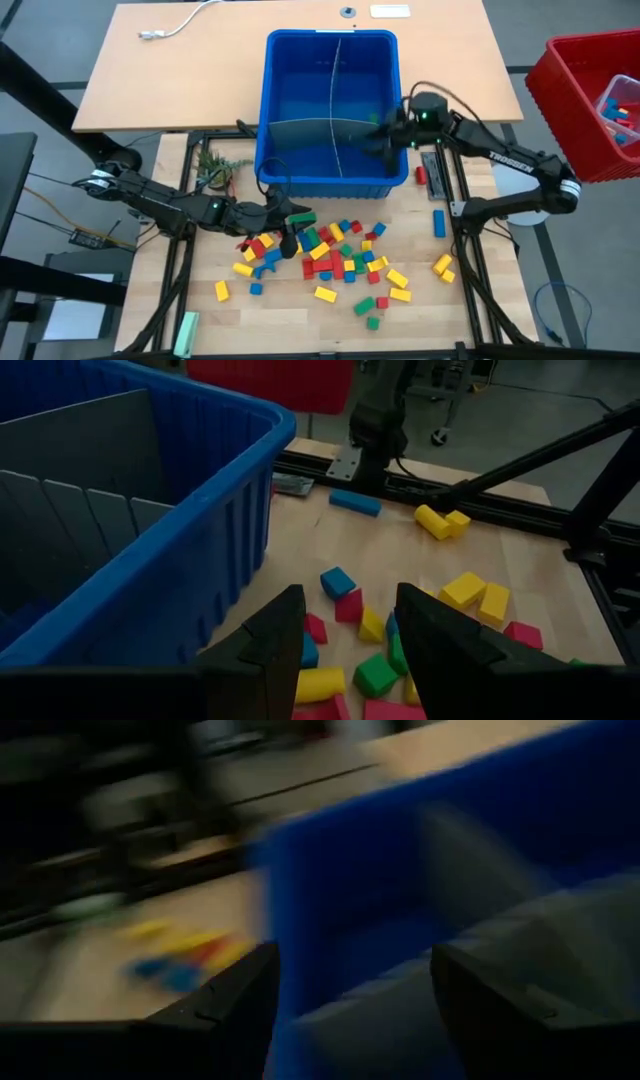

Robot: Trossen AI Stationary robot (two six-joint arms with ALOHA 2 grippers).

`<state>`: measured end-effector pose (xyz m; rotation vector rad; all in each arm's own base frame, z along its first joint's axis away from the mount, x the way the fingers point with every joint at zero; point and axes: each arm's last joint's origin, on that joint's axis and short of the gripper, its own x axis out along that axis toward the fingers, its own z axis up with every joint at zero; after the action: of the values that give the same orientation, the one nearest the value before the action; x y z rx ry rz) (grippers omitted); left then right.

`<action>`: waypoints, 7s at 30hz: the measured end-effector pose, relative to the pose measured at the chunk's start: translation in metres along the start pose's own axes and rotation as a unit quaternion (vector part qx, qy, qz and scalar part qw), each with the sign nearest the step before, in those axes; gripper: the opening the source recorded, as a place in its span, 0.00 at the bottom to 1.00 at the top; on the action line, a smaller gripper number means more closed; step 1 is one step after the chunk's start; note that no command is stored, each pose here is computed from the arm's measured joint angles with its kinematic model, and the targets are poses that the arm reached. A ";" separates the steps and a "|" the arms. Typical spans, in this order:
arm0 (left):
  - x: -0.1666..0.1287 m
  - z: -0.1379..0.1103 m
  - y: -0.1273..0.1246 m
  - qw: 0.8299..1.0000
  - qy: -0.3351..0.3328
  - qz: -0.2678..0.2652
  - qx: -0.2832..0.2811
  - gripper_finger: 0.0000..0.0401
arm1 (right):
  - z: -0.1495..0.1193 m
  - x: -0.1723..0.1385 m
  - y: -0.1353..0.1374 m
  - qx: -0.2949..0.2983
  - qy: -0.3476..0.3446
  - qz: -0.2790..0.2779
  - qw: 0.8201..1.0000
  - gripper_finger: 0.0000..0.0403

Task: Sort blocks
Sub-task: Put the green block with the other green blocks into the blue bin

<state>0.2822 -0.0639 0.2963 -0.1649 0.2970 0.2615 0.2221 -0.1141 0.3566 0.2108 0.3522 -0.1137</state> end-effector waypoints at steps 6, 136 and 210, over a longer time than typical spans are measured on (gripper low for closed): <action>0.000 0.000 0.000 1.000 -0.002 -0.001 -0.001 0.41 | -0.012 0.025 0.050 -0.027 0.051 0.146 0.988 0.55; 0.001 0.000 0.000 1.000 -0.002 0.002 0.004 0.41 | 0.009 0.008 -0.040 -0.068 -0.045 -0.239 0.968 0.64; 0.001 0.000 0.000 1.000 -0.002 0.002 0.003 0.41 | -0.167 0.145 0.142 -0.139 0.441 0.113 0.880 0.03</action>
<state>0.2830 -0.0637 0.2959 -0.1582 0.2950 0.2646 0.3235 0.0508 0.1788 0.0011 1.2439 0.2804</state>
